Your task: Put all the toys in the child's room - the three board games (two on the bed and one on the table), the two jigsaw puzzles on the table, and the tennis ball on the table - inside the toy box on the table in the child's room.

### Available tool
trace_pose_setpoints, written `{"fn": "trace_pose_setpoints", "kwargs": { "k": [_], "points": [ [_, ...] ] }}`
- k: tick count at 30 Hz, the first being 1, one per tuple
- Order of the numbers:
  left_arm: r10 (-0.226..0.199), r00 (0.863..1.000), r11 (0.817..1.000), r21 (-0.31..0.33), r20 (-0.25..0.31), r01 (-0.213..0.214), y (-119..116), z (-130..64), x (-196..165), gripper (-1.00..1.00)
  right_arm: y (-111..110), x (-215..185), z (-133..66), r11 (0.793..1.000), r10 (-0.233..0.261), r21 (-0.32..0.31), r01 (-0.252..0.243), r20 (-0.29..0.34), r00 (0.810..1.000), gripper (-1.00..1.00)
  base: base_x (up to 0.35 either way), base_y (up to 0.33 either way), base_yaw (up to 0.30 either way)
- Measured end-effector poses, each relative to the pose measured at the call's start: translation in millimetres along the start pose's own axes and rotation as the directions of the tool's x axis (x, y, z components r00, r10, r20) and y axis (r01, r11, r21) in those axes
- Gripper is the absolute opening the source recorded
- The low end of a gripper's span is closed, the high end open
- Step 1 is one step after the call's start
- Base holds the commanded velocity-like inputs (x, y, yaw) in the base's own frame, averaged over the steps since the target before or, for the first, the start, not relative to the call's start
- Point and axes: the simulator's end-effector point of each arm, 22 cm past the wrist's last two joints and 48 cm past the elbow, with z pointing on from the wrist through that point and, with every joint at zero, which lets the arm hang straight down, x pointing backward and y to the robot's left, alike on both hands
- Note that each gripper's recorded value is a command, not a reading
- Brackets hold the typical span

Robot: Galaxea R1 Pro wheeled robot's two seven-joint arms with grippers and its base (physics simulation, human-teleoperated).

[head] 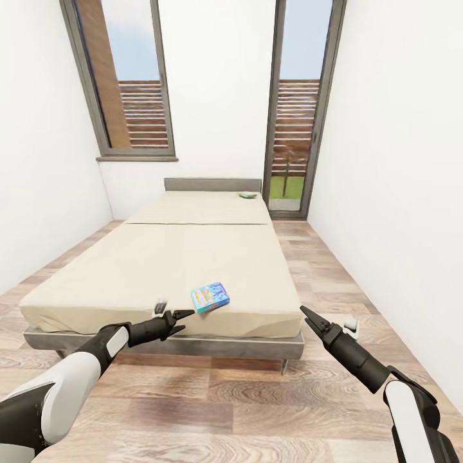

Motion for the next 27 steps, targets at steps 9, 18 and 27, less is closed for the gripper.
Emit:
{"fn": "trace_pose_setpoints", "kwargs": {
  "k": [9,18,27],
  "points": [
    [-0.012,1.000,1.000,-0.008,-0.008,0.012,9.3,3.1,3.9,1.00,-8.4,3.3,0.9,1.000,0.009,0.013,-0.009,-0.006,1.000,1.00,0.000,-0.003,0.000],
    [-0.035,0.999,0.999,-0.020,-0.020,0.035,25.2,8.3,10.8,1.00,-23.0,9.8,2.2,0.999,0.027,0.034,-0.027,-0.016,0.999,1.00,0.000,0.000,0.000],
    [-0.035,0.999,0.999,-0.019,-0.020,0.035,24.4,9.5,11.6,1.00,-23.0,9.8,2.2,0.999,0.027,0.034,-0.026,-0.016,1.000,1.00,0.000,-0.033,0.000]
  ]
}}
